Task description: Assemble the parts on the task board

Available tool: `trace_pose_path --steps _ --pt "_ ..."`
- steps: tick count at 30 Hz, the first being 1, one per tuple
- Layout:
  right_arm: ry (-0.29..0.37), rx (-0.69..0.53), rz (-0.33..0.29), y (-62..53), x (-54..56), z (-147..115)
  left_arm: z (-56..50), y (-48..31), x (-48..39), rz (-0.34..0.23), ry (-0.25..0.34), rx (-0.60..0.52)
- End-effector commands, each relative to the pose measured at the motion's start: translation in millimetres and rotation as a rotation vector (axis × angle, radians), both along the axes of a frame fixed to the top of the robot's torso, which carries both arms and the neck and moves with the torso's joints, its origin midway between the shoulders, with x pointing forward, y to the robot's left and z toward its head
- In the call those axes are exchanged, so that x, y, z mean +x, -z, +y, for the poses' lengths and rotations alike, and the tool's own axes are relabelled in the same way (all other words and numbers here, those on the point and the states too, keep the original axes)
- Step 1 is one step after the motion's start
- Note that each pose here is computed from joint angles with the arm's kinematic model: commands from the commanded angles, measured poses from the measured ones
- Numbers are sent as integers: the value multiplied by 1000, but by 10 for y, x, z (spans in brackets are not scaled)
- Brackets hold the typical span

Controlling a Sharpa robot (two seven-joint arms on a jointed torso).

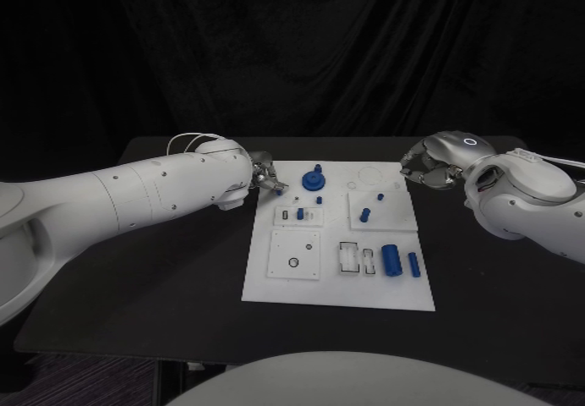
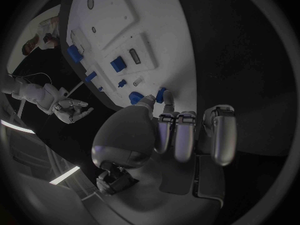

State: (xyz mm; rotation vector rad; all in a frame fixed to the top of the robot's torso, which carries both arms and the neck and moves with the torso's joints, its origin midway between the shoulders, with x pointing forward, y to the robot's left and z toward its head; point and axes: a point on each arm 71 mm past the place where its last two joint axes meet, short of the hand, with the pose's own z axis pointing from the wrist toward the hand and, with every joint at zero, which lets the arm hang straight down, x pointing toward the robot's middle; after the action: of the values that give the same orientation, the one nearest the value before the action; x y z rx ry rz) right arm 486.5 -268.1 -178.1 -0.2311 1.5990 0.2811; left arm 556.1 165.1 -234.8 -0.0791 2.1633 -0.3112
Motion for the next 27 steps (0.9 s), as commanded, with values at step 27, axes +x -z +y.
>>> trace_pose_path --steps 27 --pt "34 4 17 15 -11 -66 11 -97 -218 -120 23 -133"
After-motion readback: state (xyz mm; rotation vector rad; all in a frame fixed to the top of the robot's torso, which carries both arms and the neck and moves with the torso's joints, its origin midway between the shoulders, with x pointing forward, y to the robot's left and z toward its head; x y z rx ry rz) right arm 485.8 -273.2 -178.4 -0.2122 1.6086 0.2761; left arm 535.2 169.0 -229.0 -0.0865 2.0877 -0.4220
